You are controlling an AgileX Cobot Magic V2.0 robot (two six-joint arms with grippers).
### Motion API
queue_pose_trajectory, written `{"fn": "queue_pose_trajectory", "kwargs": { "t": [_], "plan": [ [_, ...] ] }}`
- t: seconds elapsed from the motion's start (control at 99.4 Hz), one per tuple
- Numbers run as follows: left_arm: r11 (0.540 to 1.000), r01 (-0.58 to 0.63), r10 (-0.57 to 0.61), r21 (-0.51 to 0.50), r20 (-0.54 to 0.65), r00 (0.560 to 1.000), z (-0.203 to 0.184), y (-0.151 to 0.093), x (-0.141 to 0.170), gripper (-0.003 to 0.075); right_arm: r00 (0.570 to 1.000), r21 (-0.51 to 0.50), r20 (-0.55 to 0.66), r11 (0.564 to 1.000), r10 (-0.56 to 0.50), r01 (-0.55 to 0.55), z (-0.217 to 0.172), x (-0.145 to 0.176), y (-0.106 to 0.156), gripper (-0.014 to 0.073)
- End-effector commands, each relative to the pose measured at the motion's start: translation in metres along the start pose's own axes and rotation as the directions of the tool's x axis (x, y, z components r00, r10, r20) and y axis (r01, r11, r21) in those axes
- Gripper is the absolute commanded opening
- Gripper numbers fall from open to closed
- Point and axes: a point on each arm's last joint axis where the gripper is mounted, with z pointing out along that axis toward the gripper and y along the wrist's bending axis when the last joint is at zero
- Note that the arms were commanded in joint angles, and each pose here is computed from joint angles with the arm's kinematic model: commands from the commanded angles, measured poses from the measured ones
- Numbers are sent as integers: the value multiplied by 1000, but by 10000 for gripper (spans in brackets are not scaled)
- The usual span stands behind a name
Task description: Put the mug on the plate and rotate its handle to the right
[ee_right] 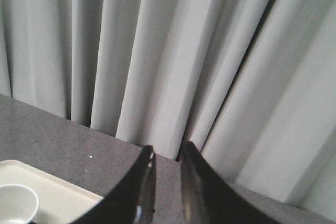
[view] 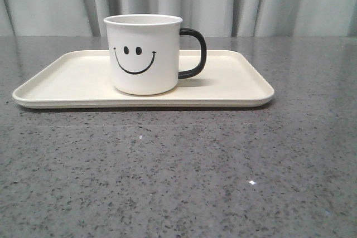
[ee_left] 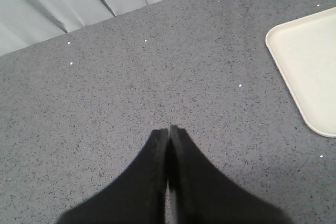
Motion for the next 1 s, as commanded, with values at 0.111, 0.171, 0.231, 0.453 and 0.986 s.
{"fn": "queue_pose_trajectory", "kwargs": {
  "t": [0.111,0.171,0.231,0.453,0.986],
  "plan": [
    [1000,15,-14,-17,45,999,-5,4,-5,-20,995,99,75,994,-59,52,-28,16,-3,-22],
    [1000,15,-14,-17,45,999,-5,4,-5,-20,996,108,63,993,-61,54,-32,25,-2,-69],
    [1000,15,-14,-17,45,999,-5,4,-5,-20,997,117,53,992,-60,54,-36,32,-1,-114],
    [1000,15,-14,-13,67,998,-5,4,-7,-20,997,174,-9,982,-76,77,-37,55,-3,-111],
    [1000,15,-17,11,146,989,-6,1,-15,-20,996,186,-35,979,-80,85,-36,59,-5,-111]
  ]
}}
